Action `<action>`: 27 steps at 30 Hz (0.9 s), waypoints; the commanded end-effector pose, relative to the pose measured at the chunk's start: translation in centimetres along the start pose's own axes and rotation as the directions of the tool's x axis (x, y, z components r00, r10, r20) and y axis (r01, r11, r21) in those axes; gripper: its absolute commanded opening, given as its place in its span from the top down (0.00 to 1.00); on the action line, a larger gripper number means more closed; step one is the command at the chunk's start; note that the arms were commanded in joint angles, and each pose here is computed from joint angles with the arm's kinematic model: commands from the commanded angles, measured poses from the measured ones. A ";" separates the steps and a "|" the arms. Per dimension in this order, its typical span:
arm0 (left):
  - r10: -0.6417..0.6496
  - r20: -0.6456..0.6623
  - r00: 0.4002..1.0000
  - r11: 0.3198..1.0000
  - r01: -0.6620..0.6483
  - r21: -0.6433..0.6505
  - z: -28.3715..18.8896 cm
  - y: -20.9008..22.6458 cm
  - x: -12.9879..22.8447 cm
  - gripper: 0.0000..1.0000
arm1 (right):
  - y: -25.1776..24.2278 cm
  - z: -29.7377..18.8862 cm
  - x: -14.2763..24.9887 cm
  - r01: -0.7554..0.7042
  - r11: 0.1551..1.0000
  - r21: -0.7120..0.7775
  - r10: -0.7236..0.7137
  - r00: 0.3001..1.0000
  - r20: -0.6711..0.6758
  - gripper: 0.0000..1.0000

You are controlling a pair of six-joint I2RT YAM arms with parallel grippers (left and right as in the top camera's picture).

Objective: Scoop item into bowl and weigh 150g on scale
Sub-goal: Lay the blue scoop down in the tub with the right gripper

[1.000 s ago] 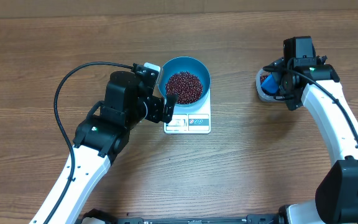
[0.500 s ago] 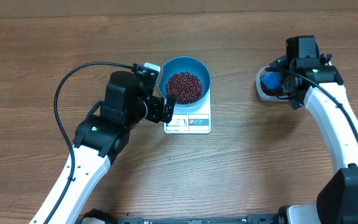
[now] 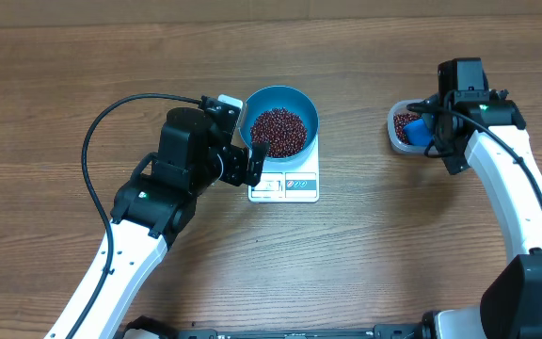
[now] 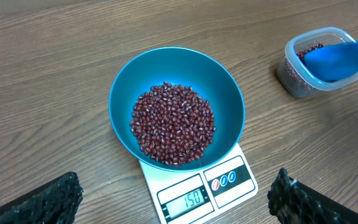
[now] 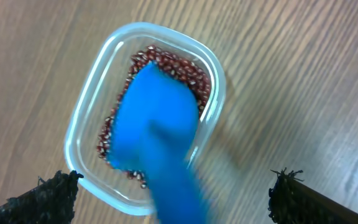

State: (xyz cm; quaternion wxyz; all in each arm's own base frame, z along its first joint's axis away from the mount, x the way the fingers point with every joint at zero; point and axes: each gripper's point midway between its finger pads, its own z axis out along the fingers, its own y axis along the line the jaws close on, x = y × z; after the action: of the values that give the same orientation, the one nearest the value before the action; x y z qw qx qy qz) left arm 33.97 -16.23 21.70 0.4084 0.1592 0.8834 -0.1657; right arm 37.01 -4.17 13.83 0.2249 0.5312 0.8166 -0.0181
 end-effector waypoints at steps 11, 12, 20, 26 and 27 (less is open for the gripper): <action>0.034 0.025 0.999 0.999 -0.034 0.000 -0.3 -0.1 -1.1 0.00 | -0.8 -0.8 -0.7 -0.004 1.000 0.016 0.004 0.999 0.033 0.00; 0.034 0.024 0.999 0.999 -0.034 -0.001 -0.3 -0.1 -1.1 0.00 | -0.6 -0.9 -0.8 -0.007 1.000 0.008 0.006 0.999 0.037 0.00; 0.034 0.024 0.999 0.999 -0.034 0.000 -0.3 -0.1 -1.1 0.00 | 0.5 -1.4 -1.5 -0.007 0.999 -0.035 0.009 0.998 0.057 0.00; 0.034 0.024 0.999 0.999 -0.034 0.000 -0.3 -0.1 -1.1 0.00 | 2.3 -2.6 -0.7 0.081 0.989 -0.123 -0.082 0.997 -0.006 0.00; 0.034 0.025 0.999 0.999 -0.034 0.000 -0.3 -0.1 -1.1 0.01 | 2.7 -3.0 -0.5 0.081 0.985 -0.149 -0.086 0.996 -0.026 0.00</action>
State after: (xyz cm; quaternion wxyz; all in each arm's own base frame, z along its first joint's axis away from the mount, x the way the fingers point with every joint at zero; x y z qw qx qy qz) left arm 33.97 -16.23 21.70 0.4084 0.1592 0.8834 -0.1657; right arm 37.42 -3.94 14.17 0.2279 0.5068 0.8312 -0.0141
